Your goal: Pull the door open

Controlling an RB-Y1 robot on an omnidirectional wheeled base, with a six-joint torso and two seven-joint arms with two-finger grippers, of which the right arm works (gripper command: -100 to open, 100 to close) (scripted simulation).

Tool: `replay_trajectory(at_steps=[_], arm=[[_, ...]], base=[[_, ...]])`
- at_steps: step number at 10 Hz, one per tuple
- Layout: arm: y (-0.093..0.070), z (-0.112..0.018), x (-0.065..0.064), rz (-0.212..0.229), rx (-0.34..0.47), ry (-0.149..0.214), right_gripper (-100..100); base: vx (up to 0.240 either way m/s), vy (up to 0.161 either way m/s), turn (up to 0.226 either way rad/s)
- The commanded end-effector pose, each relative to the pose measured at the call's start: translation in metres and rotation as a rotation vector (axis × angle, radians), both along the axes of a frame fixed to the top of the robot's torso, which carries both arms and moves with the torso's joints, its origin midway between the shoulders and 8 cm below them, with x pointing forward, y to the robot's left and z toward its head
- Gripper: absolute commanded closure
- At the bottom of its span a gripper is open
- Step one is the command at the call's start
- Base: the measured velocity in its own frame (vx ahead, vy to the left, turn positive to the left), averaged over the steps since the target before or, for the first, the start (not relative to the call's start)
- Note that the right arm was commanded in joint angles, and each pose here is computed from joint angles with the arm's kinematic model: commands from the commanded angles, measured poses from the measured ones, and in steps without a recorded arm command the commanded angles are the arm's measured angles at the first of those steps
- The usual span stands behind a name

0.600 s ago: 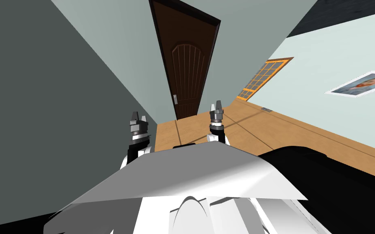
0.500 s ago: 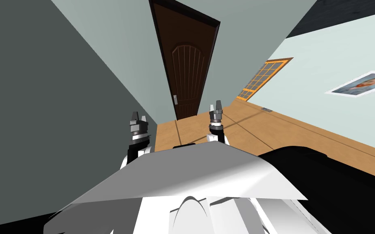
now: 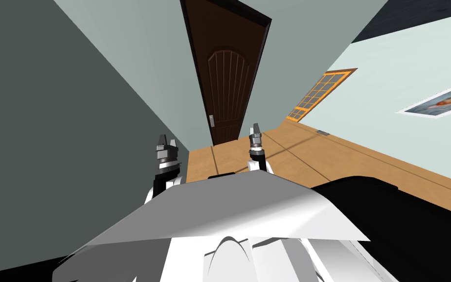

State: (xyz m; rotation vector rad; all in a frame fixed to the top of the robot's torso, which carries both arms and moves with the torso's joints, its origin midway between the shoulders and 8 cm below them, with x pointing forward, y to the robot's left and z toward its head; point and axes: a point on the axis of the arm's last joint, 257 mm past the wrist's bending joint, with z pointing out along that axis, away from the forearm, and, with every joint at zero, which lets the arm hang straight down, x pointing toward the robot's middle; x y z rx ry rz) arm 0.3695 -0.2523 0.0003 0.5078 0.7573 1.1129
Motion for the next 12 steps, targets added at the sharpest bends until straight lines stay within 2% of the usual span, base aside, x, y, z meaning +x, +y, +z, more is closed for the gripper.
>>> replay_trajectory(at_steps=[1, 2, 3, 12], arm=[[0.004, -0.013, 0.012, -0.017, -0.044, 0.027, -100], [0.005, -0.018, 0.017, -0.023, -0.062, 0.038, -100], [0.007, -0.03, 0.027, -0.036, -0.099, 0.06, -100], [0.015, -0.09, 0.078, -0.105, -0.301, 0.173, -100]], base=[[0.127, 0.043, -0.004], [0.131, 0.071, 0.002], [0.141, 0.083, -0.005], [0.106, 0.057, -0.002]])
